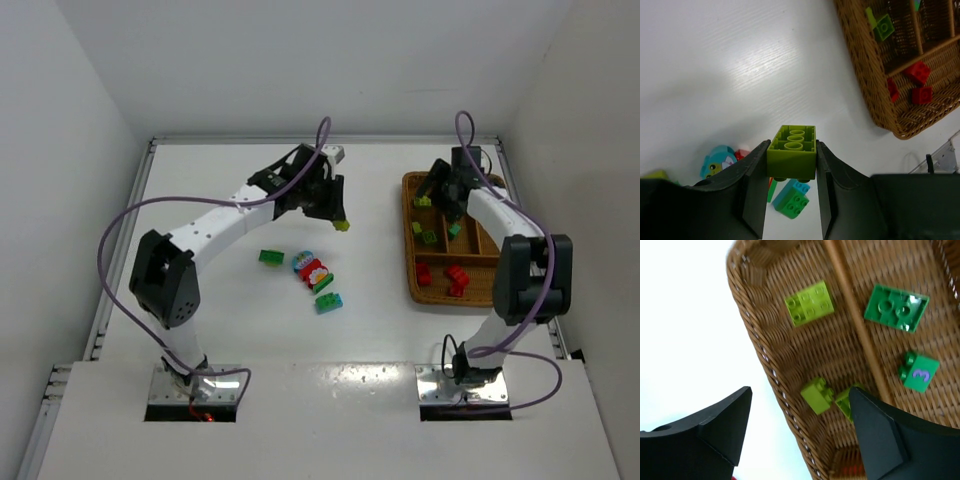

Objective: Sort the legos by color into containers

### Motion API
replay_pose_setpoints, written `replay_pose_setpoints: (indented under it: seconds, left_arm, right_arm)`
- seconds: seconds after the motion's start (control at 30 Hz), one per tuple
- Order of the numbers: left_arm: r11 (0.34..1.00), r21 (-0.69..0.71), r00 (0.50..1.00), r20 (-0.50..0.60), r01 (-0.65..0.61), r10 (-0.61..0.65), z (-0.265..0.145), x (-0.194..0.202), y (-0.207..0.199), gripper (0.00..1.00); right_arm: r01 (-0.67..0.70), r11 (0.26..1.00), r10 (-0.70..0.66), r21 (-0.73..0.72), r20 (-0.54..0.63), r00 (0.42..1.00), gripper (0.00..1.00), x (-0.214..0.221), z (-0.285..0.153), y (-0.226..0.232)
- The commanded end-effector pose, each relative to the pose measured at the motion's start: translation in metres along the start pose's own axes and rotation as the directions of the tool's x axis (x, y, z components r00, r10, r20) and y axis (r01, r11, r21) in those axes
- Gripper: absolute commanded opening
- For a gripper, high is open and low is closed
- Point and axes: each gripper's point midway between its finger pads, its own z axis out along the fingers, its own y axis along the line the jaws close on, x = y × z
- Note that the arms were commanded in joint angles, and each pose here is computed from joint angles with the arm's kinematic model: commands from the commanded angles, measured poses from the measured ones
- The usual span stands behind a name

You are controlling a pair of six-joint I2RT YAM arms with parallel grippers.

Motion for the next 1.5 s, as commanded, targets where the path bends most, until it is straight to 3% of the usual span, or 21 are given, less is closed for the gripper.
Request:
replay_pose_setpoints:
  seconds: [0.0,0.17,0.2,0.33,0.4,0.43,0.47,0.73,0.77,0.87,0.97,1.07,1.1,1.13,1.3,1.37,1.4,1.47]
  left_arm:
    - [0.999,0.043,0.999,0.053,-0.007,0.004,-0.003,-0.025,-0.02,0.0]
    - [0.995,0.095,0.999,0.046,-0.025,0.021,0.02,-0.038,-0.041,0.0]
    - [0.993,0.113,0.999,0.044,-0.033,0.029,0.025,-0.04,-0.049,0.0]
    - [0.971,0.228,0.994,0.096,-0.07,0.049,0.047,-0.073,-0.102,0.0]
    - [0.966,0.253,0.997,0.063,-0.054,0.039,0.079,-0.069,-0.109,0.0]
    - [0.957,0.284,0.994,0.107,-0.06,0.031,0.076,-0.088,-0.121,0.0]
    - [0.948,0.309,0.993,0.109,-0.071,0.039,0.082,-0.088,-0.13,0.0]
    - [0.92,0.391,0.984,0.17,-0.017,-0.054,0.15,-0.094,-0.142,0.02]
    - [0.922,0.387,0.986,0.155,-0.003,-0.062,0.168,-0.086,-0.136,0.05]
    - [0.898,0.44,0.976,0.202,-0.015,-0.083,0.17,-0.099,-0.153,0.26]
    - [0.891,0.454,0.971,0.219,-0.016,-0.094,0.173,-0.103,-0.156,0.35]
    - [0.888,0.46,0.969,0.223,-0.012,-0.102,0.177,-0.102,-0.156,0.75]
    - [0.887,0.462,0.97,0.219,-0.003,-0.111,0.177,-0.102,-0.156,0.92]
    - [0.887,0.462,0.97,0.218,-0.003,-0.111,0.177,-0.102,-0.156,0.99]
    - [0.889,0.454,0.963,0.261,-0.053,-0.076,0.131,-0.125,-0.162,1.0]
    - [0.91,0.41,0.967,0.251,-0.062,-0.048,0.117,-0.125,-0.148,1.0]
    - [0.911,0.404,0.955,0.295,-0.08,-0.046,0.082,-0.145,-0.144,1.0]
    - [0.948,0.311,0.963,0.267,-0.062,-0.025,0.068,-0.137,-0.112,1.0]
  right_arm:
    - [-0.016,1.0,0.014,0.026,0.077,0.997,0.79,-0.027,-0.01,0.005]
    - [-0.028,1.0,0.027,0.002,0.242,0.97,0.75,-0.043,-0.067,-0.001]
    - [-0.031,0.999,0.039,-0.031,0.314,0.949,0.75,-0.052,-0.098,0.002]
    - [-0.091,0.996,0.094,-0.025,0.361,0.928,0.75,-0.025,-0.142,-0.024]
    - [-0.12,0.993,0.108,0.01,0.355,0.928,0.77,-0.008,-0.157,-0.041]
    - [-0.136,0.99,0.119,0.025,0.355,0.927,0.78,0.001,-0.162,-0.049]
    - [-0.149,0.989,0.127,0.022,0.409,0.903,0.78,-0.001,-0.183,-0.056]
    - [-0.165,0.986,0.144,0.0,0.486,0.862,0.78,0.022,-0.243,-0.081]
    - [-0.159,0.987,0.142,-0.003,0.473,0.87,0.78,0.026,-0.243,-0.08]
    - [-0.159,0.987,0.142,-0.002,0.472,0.87,0.78,0.027,-0.247,-0.081]
    - [-0.156,0.988,0.139,0.0,0.458,0.878,0.78,0.026,-0.244,-0.078]
    - [-0.144,0.99,0.129,0.0,0.447,0.885,0.78,0.024,-0.241,-0.075]
    - [-0.144,0.99,0.128,0.001,0.446,0.886,0.78,0.022,-0.241,-0.073]
    - [-0.144,0.99,0.13,-0.005,0.452,0.883,0.78,0.02,-0.242,-0.072]
    - [-0.107,0.994,0.105,-0.021,0.469,0.877,0.78,0.013,-0.242,-0.066]
    - [-0.03,0.998,0.048,-0.049,0.428,0.902,0.78,0.015,-0.233,-0.053]
    - [0.006,0.997,0.028,-0.083,0.393,0.919,0.78,0.019,-0.228,-0.044]
    - [0.073,0.99,-0.028,-0.124,0.33,0.944,0.78,0.028,-0.215,-0.033]
